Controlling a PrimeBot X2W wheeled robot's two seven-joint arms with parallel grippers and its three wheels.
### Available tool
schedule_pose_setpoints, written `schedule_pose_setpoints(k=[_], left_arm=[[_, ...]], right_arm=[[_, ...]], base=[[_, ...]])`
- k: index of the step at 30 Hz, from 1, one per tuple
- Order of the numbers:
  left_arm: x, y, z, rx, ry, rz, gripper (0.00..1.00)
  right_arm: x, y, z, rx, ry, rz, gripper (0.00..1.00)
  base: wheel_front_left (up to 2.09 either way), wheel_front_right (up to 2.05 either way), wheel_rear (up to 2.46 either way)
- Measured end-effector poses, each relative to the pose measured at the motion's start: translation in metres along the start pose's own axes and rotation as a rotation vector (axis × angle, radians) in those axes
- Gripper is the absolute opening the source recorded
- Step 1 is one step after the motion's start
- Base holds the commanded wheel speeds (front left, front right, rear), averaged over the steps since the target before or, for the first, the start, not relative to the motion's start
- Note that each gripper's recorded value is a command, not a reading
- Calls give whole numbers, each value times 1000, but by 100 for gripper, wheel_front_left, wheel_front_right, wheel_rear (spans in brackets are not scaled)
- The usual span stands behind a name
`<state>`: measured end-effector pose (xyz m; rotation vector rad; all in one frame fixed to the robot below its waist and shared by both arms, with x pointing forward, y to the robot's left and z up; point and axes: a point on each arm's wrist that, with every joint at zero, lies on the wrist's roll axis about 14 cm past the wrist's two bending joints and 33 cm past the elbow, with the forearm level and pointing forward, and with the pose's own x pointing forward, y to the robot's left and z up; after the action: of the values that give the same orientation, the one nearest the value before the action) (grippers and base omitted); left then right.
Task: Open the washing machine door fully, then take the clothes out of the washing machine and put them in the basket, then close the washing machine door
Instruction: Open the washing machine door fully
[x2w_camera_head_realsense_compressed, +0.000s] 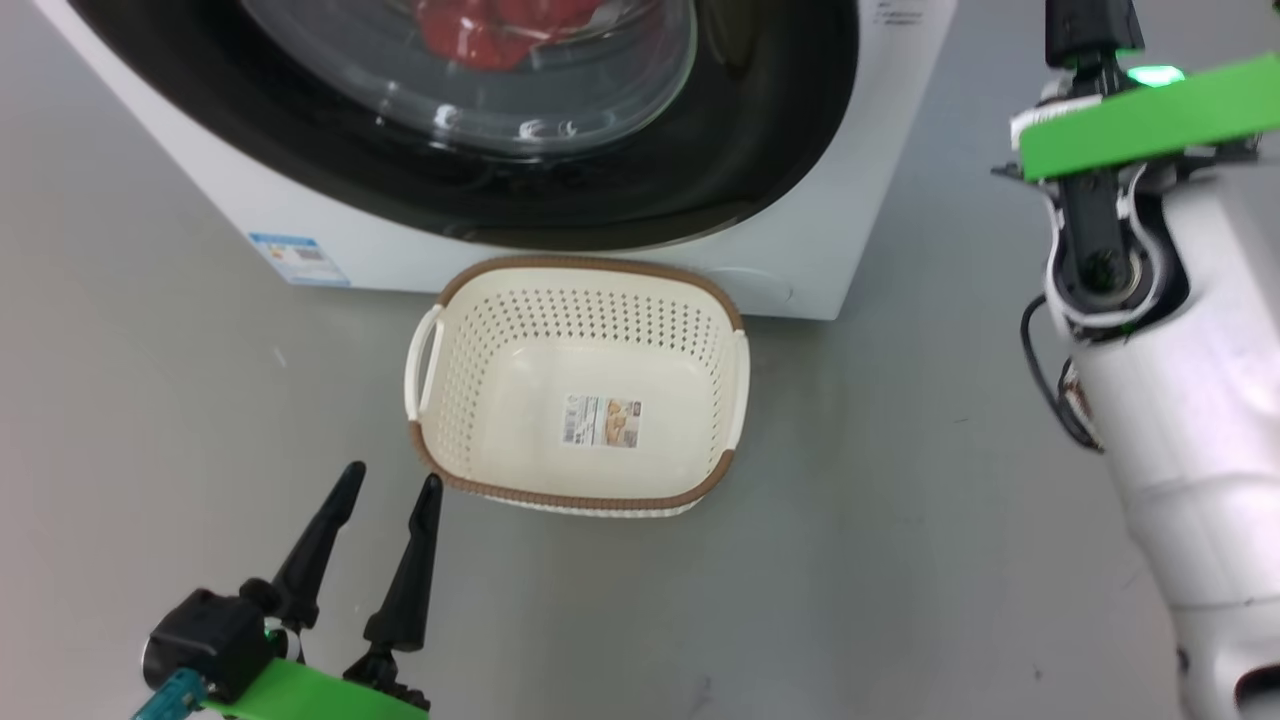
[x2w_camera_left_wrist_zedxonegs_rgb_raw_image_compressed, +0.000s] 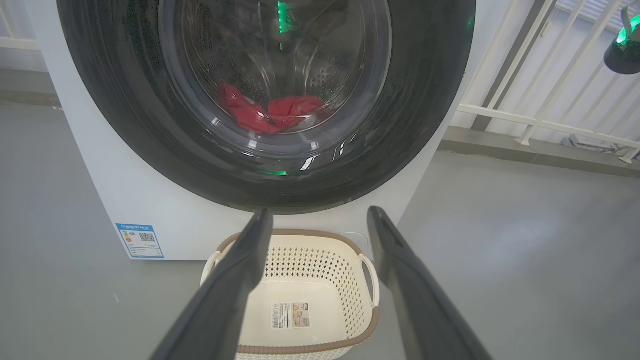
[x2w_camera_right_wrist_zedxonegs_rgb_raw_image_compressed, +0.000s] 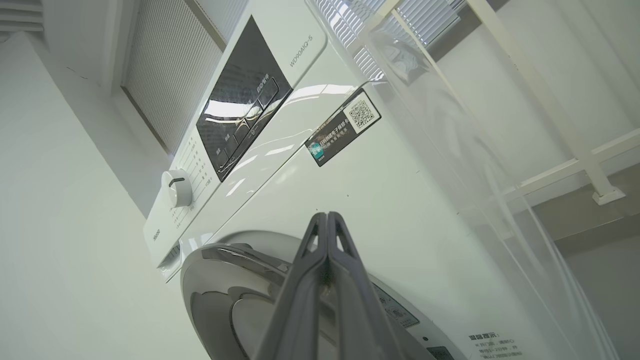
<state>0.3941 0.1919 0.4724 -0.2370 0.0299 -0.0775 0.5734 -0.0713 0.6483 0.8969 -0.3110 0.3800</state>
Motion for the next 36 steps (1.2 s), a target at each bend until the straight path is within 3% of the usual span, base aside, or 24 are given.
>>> schedule_pose_setpoints(k=[9,19,26,36], left_arm=[[6,12,-4,-10,14,30,100],[4,20,-12,-14,39,59,100],[6,19,-12,-25,38,55,100],[4,19,-12,-38,42,62,100]], right_arm=[[35,-13,-38,207,255,-20,0],[31,-39,-95,345,612,-116,0],[33,-39,-111,429,726,-140,0],[38,-39,-124,451,790,-158,0]], base=[[0,0,0],[0,0,0],[0,0,0],[0,0,0]])
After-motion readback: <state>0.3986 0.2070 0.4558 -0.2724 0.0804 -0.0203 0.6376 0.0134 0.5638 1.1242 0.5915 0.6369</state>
